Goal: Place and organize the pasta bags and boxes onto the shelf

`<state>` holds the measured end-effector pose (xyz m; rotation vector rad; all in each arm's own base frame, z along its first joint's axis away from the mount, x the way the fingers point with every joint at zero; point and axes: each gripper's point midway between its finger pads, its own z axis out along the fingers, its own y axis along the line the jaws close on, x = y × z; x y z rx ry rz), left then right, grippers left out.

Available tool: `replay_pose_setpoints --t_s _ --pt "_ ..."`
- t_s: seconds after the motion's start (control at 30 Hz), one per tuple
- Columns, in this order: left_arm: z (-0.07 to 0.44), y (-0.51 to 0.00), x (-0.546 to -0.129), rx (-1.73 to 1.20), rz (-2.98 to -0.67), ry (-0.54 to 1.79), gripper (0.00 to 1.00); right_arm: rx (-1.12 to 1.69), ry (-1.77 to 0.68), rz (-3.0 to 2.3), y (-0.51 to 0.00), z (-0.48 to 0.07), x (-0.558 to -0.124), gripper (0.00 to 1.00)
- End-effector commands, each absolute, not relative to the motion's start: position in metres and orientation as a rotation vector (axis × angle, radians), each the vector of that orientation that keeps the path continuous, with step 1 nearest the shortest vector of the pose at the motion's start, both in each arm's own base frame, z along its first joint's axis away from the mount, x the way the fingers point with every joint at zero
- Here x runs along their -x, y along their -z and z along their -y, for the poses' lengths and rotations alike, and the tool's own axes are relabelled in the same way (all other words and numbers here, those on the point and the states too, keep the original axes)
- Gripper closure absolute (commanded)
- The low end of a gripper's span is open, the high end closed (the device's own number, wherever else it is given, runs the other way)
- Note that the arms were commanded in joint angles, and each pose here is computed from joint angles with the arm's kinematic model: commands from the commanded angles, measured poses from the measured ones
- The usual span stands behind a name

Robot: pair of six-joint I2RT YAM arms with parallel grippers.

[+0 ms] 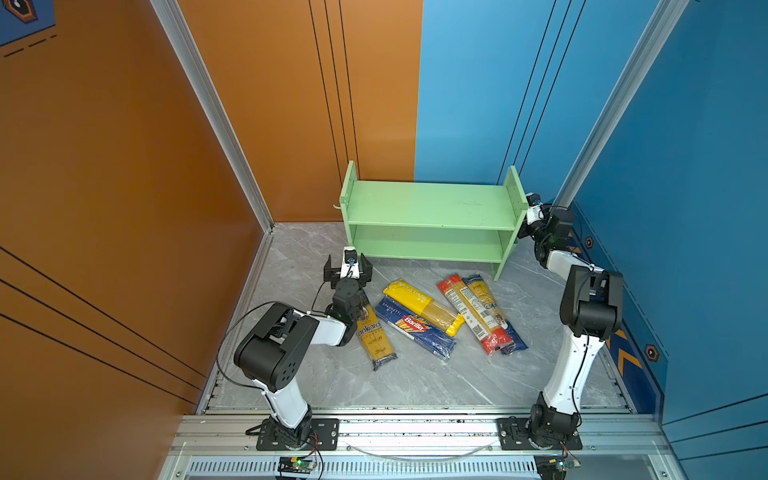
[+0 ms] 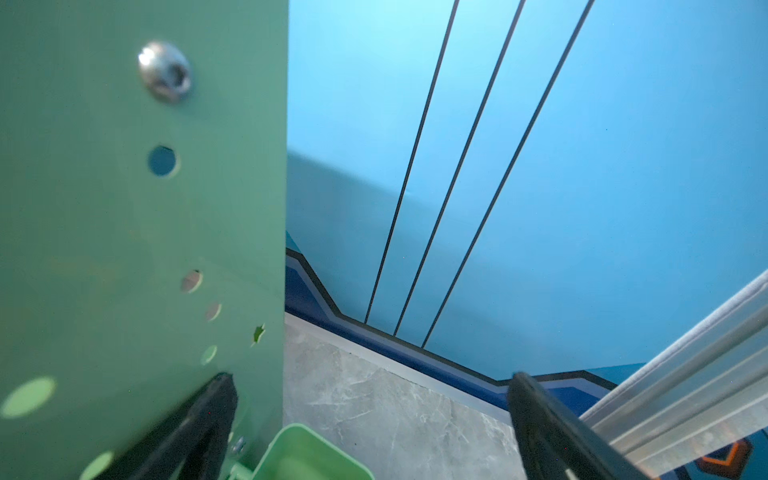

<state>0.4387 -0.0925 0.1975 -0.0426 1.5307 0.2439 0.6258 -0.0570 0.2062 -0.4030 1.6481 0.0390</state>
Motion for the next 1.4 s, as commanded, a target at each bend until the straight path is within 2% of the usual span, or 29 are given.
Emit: replay_pose_setpoints --t_s 0.0,0.37,0.57,1.03,1.37 --pt "0.101 -0.203 -0.436 -0.027 -1.529 -0.144 0.02 0.336 -0.099 -1.609 -0.225 0.059 -0.616 0.00" --pt "0.092 -0.204 -0.419 -0.091 -1.607 0.021 0.02 0.115 -0.027 -1.623 -0.251 0.118 -0.559 0.00" --pt "0.085 -0.209 -0.404 -0.109 -1.674 0.046 0.02 -0.046 0.013 -1.890 -0.247 0.130 -0.519 0.00" --pt "0.077 -0.206 -0.378 -0.087 -1.876 0.100 0.02 -0.166 -0.081 -2.393 -0.211 0.075 -0.401 0.00" --pt "0.084 -0.182 -0.368 -0.071 -1.992 0.191 0.02 -0.083 -0.175 -2.495 -0.189 0.013 -0.336 0.00"
